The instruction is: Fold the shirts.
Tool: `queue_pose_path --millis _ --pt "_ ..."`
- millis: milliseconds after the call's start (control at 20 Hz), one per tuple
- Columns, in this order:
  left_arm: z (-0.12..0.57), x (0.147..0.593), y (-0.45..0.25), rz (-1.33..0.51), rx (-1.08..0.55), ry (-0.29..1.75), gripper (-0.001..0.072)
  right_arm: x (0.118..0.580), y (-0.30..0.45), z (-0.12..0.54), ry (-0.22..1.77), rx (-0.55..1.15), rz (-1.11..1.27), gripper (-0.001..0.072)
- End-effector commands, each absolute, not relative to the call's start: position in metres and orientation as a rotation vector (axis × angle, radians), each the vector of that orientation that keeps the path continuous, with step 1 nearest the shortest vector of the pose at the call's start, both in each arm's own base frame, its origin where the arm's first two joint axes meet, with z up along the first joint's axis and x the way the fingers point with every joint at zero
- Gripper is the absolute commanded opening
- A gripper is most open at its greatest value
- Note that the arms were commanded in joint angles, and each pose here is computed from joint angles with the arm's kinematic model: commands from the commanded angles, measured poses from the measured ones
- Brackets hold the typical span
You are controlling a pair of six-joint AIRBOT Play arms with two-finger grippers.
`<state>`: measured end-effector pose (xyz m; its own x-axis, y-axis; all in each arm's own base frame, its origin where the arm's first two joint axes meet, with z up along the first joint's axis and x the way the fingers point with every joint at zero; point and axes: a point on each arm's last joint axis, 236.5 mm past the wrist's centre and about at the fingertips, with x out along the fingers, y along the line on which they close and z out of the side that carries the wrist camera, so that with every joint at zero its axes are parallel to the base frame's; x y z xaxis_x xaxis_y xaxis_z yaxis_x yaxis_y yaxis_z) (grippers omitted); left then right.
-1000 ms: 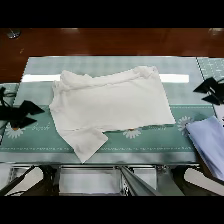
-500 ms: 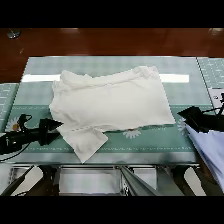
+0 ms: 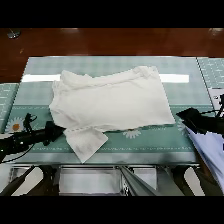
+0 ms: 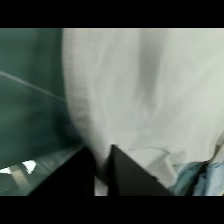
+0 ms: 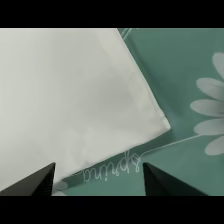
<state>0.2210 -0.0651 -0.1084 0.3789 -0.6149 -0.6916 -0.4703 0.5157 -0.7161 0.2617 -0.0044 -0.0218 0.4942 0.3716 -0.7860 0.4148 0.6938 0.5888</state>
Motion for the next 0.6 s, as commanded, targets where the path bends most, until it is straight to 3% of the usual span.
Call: queue_pose_path --millis 0,200,550 --pt "-0.097 0.237 -0.083 -0.21 -1.047 1.212 0.0036 0.262 -0.01 -0.024 1.085 0.848 -0.06 0.0624" --pt "-0.078 0.254 -0.081 -0.254 -1.014 1.177 0.0036 0.235 -0.039 -0.051 1.202 0.77 -0.226 0.0624" --pt "-0.074 0.255 -0.082 -0.271 -1.011 1.176 0.0036 0.253 -0.016 -0.08 1.28 0.949 -0.139 0.0623"
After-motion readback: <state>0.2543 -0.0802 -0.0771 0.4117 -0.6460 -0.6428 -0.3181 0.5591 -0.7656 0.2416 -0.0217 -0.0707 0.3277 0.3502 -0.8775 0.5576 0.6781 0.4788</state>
